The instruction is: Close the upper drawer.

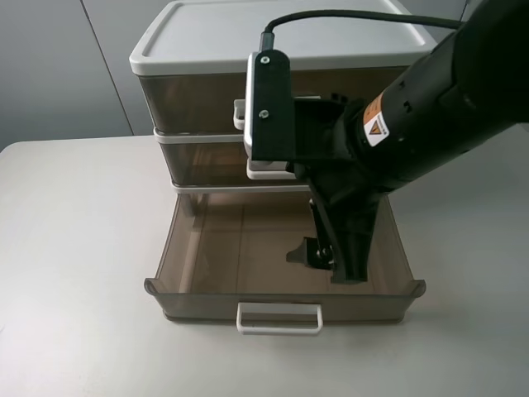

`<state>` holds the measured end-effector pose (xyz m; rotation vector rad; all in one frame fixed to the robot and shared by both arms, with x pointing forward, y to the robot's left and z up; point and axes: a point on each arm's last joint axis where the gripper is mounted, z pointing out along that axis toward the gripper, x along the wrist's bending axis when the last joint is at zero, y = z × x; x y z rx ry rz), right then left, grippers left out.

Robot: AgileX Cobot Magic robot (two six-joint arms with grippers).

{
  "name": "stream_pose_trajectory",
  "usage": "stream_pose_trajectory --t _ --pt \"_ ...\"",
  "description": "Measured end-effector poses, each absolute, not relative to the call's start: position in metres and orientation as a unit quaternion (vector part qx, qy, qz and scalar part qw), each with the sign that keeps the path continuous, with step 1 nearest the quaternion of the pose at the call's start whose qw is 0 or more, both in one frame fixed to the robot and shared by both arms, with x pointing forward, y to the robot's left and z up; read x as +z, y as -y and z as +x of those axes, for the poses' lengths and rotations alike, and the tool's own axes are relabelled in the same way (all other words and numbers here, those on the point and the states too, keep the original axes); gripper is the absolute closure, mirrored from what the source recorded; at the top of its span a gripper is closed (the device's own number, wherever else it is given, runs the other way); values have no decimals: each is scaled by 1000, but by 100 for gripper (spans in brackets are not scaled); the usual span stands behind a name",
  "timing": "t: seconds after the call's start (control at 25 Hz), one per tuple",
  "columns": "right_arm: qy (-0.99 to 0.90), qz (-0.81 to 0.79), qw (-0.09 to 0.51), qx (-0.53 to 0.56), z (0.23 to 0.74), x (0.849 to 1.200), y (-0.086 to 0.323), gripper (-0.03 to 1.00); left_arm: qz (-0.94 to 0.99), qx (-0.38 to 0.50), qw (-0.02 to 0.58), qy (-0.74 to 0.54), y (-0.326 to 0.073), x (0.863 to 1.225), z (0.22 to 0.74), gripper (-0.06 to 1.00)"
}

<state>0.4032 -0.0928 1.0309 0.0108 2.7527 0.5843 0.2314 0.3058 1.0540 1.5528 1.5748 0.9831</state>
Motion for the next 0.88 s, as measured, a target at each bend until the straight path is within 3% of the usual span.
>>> stream_pose_trajectory --t 0.16,0.52,0.88 --pt "-963 62 131 229 382 1057 112 29 600 380 353 -609 -306 1054 231 20" --pt "-940 139 131 284 322 1093 186 29 600 380 353 -609 -306 1054 231 20" --pt "-899 226 124 353 263 1071 258 29 600 380 353 -609 -306 1054 231 20"
